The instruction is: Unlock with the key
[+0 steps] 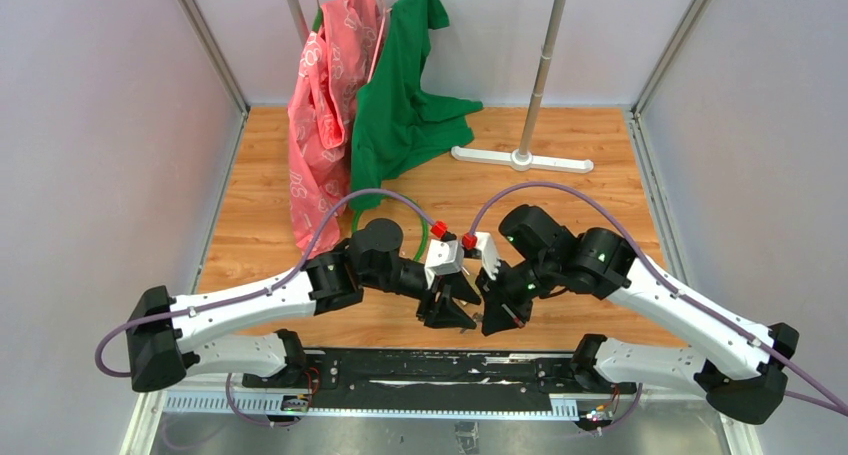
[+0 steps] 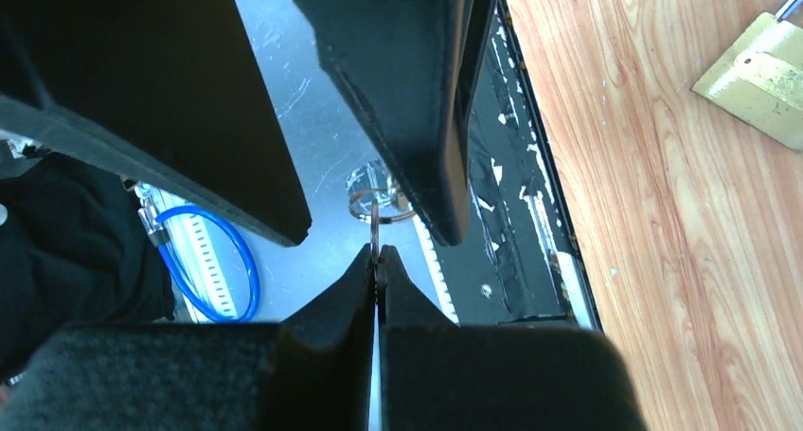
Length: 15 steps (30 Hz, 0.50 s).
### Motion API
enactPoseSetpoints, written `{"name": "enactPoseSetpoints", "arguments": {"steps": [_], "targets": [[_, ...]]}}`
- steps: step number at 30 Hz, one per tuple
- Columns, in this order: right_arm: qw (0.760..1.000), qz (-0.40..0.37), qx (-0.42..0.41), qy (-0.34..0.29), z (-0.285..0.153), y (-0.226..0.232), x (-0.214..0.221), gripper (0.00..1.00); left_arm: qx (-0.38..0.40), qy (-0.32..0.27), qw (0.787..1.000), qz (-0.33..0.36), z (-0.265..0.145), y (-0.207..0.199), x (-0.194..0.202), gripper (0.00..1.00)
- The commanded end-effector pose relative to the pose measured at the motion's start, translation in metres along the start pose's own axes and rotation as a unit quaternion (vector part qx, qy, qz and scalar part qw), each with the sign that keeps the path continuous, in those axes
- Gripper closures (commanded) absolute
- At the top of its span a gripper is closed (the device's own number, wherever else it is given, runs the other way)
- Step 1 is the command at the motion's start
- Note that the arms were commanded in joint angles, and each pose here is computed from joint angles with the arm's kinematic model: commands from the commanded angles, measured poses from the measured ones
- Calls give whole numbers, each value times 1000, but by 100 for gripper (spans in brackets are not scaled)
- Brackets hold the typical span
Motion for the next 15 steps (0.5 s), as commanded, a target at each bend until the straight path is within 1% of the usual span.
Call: {"name": "enactPoseSetpoints", "arguments": {"steps": [1,5,10,11,12,13,14,15], "targets": [[999,-29,11,-16,-9,4,-8,100,32,-3,999,7,4,-9,-9,49],[999,-34,19,-24,-11,4,-10,100,30,3,1000,2,5,-8,-6,53],[999,-36,19,-33,-11,4,-12,100,34,-3,999,-7,7,-8,-9,63],[999,-36,19,-35,-11,4,-12,100,34,-6,999,-8,7,-8,-10,66],[999,-37,18,-35,-10,4,-12,100,31,-7,999,-8,7,-8,-10,72],[998,-38,19,-37,-10,4,-12,100,29,-7,1000,-10,7,-7,-10,84],[998,-39,20,-39,-11,4,-12,100,28,-7,1000,-11,7,-6,-9,94],[998,-40,20,-41,-11,4,-13,100,25,-6,1000,-13,7,-6,-8,99]]}}
Point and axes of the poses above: each gripper's point midway between its finger pads, its own z axis out along the fingers, its own y axis along the line the jaws close on, x = y × z, the point moved 4 cm from there along -z, back along the fingers, and after that the axes turned 6 degrees about -z, right-handed, at the moved point
